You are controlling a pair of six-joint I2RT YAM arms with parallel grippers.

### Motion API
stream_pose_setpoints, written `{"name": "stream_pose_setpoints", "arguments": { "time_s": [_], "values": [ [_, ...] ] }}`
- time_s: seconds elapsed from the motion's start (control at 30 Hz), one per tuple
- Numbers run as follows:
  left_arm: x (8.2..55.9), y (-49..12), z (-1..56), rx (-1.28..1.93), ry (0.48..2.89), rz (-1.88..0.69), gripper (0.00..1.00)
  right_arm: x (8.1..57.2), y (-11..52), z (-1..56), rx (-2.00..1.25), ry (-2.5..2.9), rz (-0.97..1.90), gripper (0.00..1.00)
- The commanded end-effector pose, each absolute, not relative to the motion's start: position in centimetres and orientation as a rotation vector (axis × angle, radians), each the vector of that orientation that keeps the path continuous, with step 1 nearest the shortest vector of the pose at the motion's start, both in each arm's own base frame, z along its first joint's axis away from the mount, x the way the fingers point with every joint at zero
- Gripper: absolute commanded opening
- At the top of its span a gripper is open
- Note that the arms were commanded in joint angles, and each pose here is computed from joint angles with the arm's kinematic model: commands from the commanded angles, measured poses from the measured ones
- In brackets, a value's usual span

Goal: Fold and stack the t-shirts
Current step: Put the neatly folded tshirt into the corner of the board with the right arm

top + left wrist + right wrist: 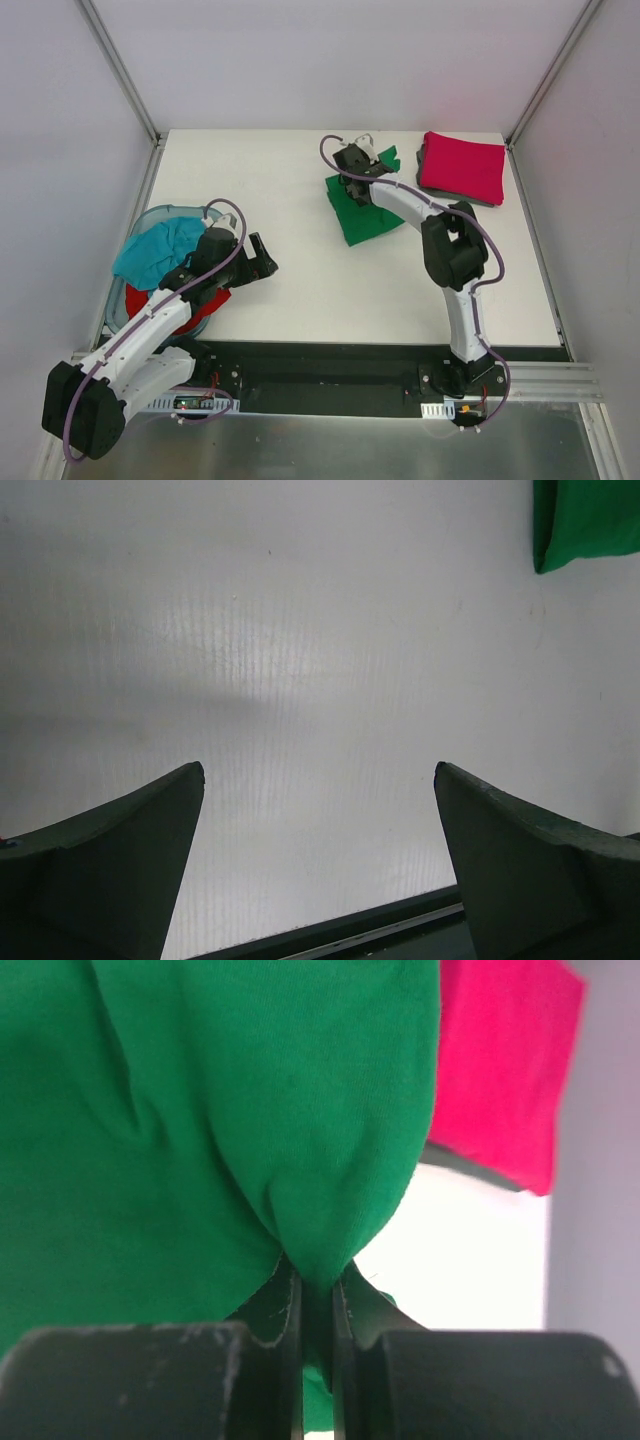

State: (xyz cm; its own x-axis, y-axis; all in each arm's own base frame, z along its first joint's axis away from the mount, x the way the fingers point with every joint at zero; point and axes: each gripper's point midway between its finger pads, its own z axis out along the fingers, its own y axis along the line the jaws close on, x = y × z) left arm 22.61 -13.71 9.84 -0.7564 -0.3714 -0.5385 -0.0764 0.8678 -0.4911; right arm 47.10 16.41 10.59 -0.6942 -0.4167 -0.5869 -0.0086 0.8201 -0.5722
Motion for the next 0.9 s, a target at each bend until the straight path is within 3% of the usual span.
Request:
{"name": "stream_pose_setpoints", "arguments": {
  "time_s": [0.0, 0.53, 0.87],
  "values": [
    [23.5, -13.2, 10.4, -0.315, 2.355, -0.548, 0.98, 49.7, 12.4, 14.9, -0.273, 2.120, -1.022, 0.00],
    [23.4, -13.2, 10.8, -0.304, 2.344, -0.560, 0.99, 57.4, 6.5, 21.5, -0.114, 1.994, -1.134, 0.00],
    [23.4, -13.3, 10.8, -0.302, 2.344, -0.565, 0.99, 58.8, 5.2, 24.2, 0.001, 1.939, -1.050, 0.00]
  ]
}}
